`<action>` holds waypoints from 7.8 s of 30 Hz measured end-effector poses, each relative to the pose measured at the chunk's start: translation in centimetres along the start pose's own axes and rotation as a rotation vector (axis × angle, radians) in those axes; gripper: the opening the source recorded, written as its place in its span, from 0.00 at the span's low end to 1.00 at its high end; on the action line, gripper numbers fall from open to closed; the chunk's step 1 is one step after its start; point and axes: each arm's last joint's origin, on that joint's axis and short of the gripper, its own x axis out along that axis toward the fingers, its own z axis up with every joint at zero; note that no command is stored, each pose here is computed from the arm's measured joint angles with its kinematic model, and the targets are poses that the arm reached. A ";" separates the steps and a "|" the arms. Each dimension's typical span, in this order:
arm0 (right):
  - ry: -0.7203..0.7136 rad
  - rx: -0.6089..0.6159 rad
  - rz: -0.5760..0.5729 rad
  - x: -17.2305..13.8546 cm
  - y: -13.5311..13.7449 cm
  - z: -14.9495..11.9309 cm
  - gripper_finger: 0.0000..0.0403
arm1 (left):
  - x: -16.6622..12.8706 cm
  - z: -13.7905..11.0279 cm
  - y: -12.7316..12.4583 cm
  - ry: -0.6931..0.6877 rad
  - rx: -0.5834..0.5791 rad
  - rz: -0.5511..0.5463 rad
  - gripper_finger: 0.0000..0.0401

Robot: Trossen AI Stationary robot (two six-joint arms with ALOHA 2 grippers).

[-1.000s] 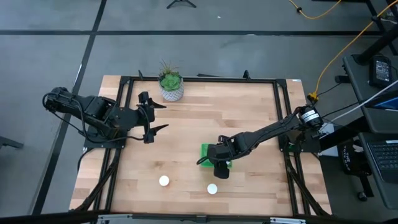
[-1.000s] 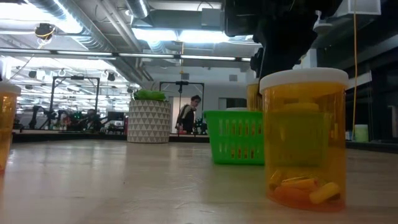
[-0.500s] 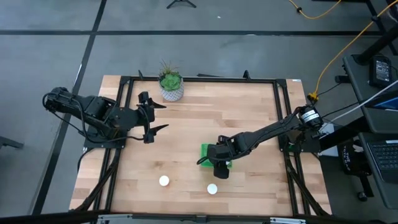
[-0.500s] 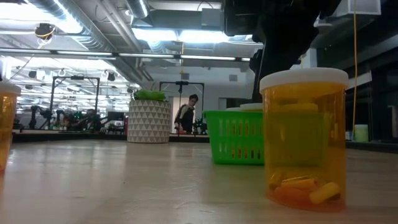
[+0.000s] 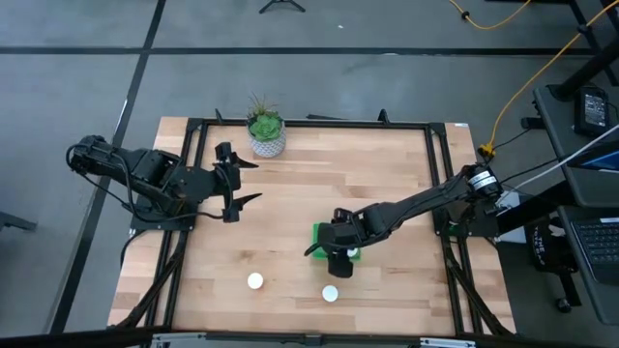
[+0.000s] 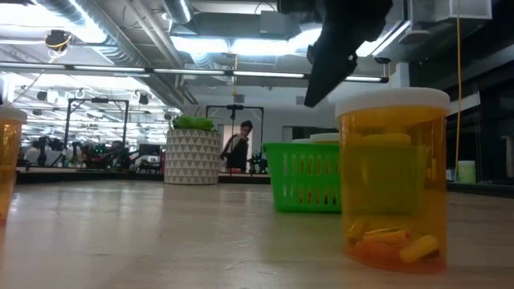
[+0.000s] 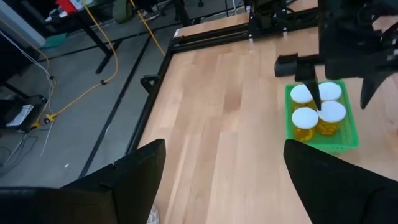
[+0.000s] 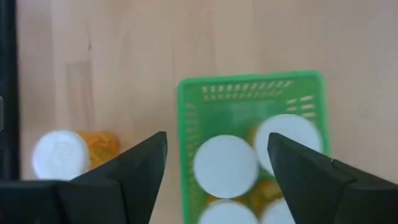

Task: Pick and place pill bottles into a basket
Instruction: Put the orange pill bottle into the green bin

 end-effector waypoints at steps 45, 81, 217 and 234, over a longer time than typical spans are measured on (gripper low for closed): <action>-0.712 0.107 -0.248 -20.0 -8.3 -8.9 0.66 | 4.7 -5.2 -8.4 0.670 0.018 -0.074 0.80; -0.670 -0.117 -0.283 -19.0 -8.1 -8.7 0.66 | 7.9 -8.6 -21.8 0.726 -0.228 -0.246 1.00; -0.582 -0.182 -0.270 -16.8 -8.1 -9.4 0.66 | 22.5 -1.7 -9.9 0.401 -0.112 -0.531 0.53; -0.583 -0.173 -0.267 -16.8 -8.1 -9.4 0.66 | 23.0 -2.6 -8.6 0.457 -0.086 -0.510 0.53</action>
